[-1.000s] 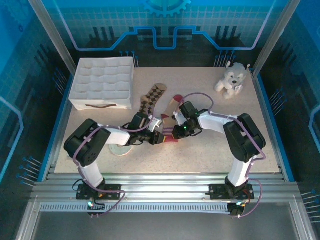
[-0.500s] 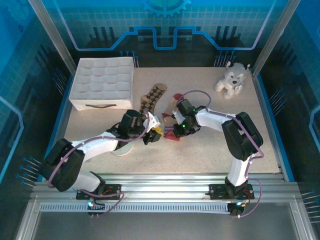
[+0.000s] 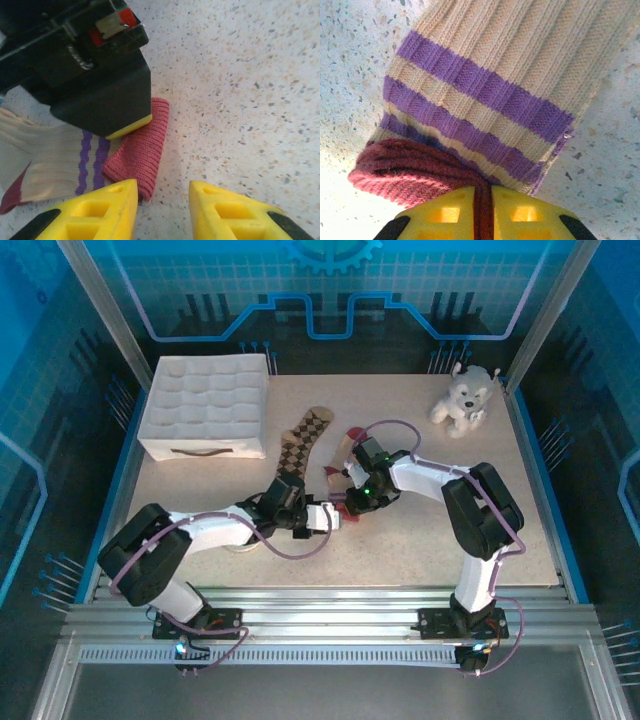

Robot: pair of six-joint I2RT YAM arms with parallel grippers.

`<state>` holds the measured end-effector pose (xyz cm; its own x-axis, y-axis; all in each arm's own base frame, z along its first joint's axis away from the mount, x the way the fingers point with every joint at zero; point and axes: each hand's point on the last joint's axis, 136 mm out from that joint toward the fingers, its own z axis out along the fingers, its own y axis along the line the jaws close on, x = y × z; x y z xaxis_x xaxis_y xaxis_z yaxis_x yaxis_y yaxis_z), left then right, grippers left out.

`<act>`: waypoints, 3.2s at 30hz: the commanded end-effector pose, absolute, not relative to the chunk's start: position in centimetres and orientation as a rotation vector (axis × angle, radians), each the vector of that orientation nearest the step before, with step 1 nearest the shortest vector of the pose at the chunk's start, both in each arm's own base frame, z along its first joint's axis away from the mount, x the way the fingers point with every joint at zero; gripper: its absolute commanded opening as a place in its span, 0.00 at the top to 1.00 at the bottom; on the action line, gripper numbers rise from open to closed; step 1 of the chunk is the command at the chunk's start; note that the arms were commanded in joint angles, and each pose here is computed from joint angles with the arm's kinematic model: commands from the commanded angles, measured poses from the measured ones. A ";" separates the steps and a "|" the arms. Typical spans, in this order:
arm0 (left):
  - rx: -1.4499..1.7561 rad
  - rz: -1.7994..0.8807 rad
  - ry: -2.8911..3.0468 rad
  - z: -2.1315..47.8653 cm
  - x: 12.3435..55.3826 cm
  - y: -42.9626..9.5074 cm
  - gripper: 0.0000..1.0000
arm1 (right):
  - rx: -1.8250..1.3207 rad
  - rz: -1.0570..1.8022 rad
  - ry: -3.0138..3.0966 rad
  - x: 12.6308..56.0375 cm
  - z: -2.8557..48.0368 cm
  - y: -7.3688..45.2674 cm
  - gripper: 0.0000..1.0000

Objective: Roll the socks

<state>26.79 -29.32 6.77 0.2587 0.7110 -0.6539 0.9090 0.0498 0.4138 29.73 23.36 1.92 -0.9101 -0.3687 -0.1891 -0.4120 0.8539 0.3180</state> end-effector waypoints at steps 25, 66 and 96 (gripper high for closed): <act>1.894 -0.163 1.423 2.7 30.8 -30.3 0.64 | -0.627 0.624 3.061 27.2 -0.9 22.5 0.84; 1.836 -0.212 1.416 4.4 29.0 -28.6 0.64 | -0.557 0.599 3.186 27.5 -1.4 21.2 0.85; 2.042 -0.092 1.459 -0.1 29.7 -27.9 0.71 | -0.586 0.601 3.204 27.4 -1.2 21.0 0.85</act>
